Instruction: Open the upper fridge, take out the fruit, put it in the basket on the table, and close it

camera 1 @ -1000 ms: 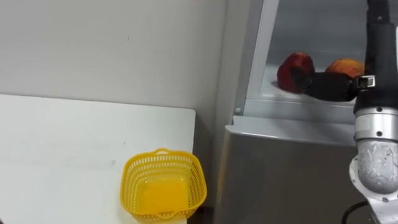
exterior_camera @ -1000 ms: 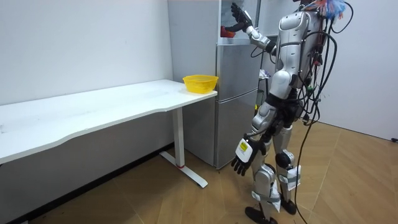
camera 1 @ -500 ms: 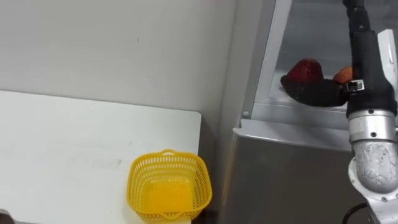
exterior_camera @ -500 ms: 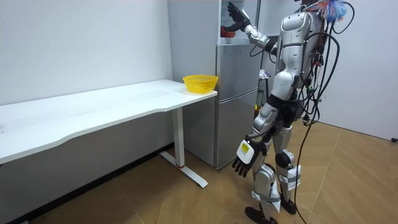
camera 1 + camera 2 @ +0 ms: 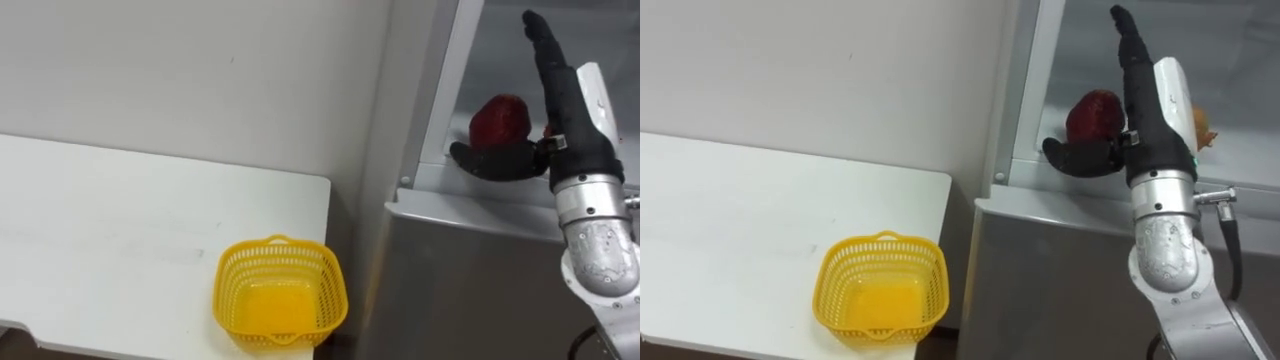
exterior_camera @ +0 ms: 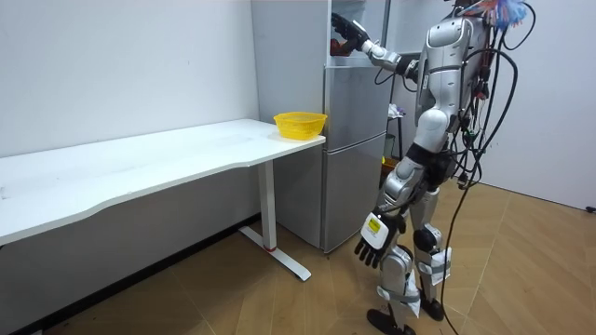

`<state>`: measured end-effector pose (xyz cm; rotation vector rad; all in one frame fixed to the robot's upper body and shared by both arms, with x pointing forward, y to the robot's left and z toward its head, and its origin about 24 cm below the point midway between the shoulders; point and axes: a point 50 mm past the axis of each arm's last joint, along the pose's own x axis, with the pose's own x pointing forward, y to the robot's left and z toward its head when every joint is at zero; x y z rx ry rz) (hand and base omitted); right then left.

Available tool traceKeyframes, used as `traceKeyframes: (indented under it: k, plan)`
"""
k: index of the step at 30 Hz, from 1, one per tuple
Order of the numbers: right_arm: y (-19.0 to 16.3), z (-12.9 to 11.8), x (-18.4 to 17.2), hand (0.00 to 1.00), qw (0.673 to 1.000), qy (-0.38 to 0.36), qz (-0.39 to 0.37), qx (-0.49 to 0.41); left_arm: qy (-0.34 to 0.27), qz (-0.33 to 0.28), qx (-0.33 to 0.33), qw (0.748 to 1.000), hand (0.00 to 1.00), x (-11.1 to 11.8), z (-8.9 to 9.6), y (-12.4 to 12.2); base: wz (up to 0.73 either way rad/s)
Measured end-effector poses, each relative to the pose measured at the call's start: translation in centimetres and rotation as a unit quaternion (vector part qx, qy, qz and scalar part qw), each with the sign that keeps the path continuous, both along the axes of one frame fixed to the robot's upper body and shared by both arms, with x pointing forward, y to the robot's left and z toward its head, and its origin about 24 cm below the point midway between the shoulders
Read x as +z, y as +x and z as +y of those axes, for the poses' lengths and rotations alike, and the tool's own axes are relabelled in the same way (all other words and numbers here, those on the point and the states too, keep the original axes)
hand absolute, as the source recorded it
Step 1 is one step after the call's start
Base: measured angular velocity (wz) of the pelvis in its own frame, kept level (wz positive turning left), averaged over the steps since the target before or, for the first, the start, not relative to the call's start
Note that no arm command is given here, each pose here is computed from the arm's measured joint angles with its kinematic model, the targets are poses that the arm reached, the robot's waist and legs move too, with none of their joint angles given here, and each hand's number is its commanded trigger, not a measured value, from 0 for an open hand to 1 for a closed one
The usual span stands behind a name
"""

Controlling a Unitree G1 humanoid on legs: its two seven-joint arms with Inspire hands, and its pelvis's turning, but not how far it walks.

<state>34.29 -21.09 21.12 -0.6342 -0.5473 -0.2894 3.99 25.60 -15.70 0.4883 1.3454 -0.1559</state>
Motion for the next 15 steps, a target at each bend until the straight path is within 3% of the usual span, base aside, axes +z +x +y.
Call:
traceKeyframes:
  k: [15]
  plan:
    - [1.1,-0.5,-0.2,0.00,0.999,0.004,0.034,-0.006,0.000,0.003,0.013,1.000,0.00,0.4,0.6,-0.6,0.00]
